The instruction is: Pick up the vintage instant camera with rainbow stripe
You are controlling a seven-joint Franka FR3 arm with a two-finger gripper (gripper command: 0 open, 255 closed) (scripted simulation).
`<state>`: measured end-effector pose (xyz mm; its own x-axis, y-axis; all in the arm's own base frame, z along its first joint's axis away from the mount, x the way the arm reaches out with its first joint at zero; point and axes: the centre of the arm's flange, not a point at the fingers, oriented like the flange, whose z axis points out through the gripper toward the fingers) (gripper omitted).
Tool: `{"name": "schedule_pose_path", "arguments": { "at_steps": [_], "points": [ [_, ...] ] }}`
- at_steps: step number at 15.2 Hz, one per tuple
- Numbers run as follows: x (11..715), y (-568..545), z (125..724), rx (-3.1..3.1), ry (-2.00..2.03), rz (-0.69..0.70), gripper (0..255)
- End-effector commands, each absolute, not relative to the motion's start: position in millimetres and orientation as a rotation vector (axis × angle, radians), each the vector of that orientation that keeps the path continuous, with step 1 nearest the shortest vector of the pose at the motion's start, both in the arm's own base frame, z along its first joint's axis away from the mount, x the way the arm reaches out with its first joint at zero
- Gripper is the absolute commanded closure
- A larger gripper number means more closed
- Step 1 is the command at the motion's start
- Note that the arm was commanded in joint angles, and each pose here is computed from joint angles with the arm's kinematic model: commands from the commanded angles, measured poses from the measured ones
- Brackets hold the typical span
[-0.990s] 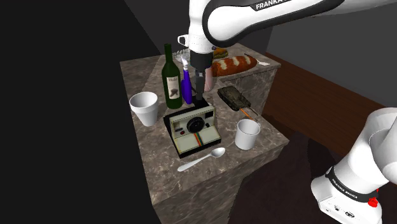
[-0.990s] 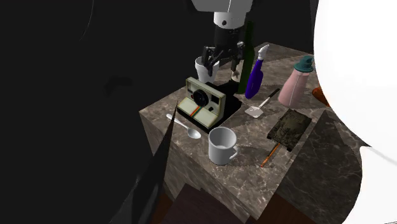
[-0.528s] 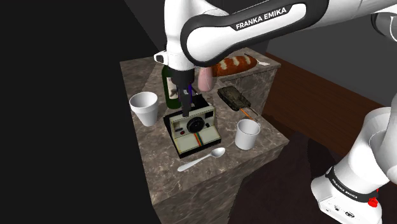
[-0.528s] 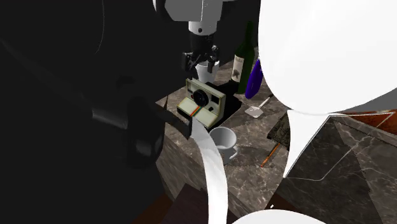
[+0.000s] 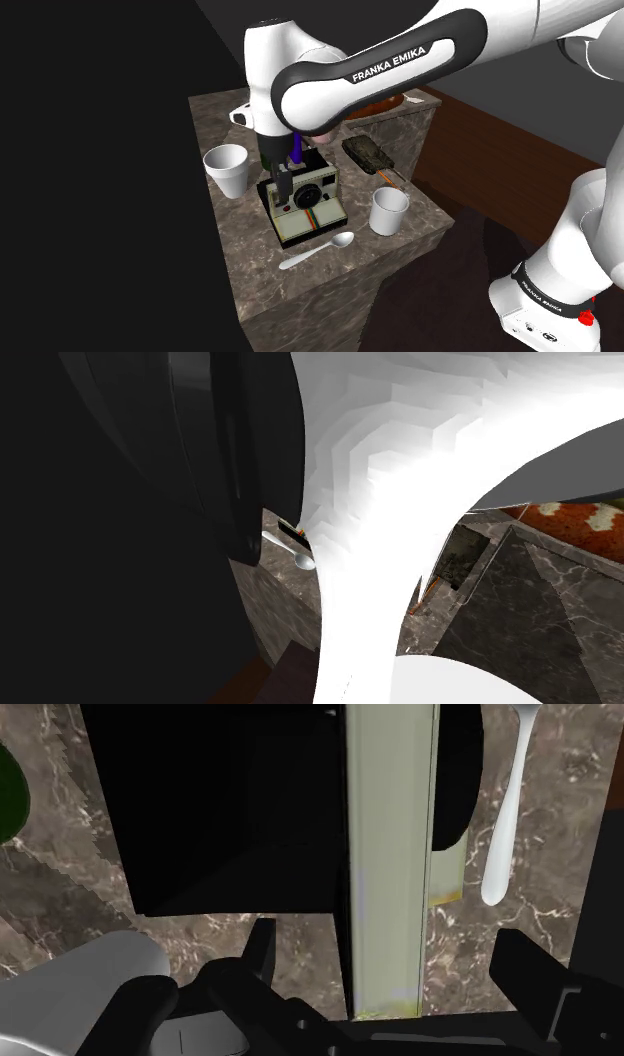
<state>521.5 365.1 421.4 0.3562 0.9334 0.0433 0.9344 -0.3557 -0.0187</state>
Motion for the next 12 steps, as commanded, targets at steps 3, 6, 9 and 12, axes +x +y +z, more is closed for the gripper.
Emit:
{"name": "schedule_pose_path", "arguments": {
  "at_steps": [3,6,9,12],
  "points": [
    [520.9,364.7,406.9,-2.553,-1.76,-0.039,0],
    [521.3,364.1,407.4,-2.553,-1.76,-0.039,255],
    [521.1,364.2,407.4,-2.553,-1.76,-0.039,255],
    [520.9,364.4,407.5,-2.553,-1.76,-0.039,255]
  ]
}}
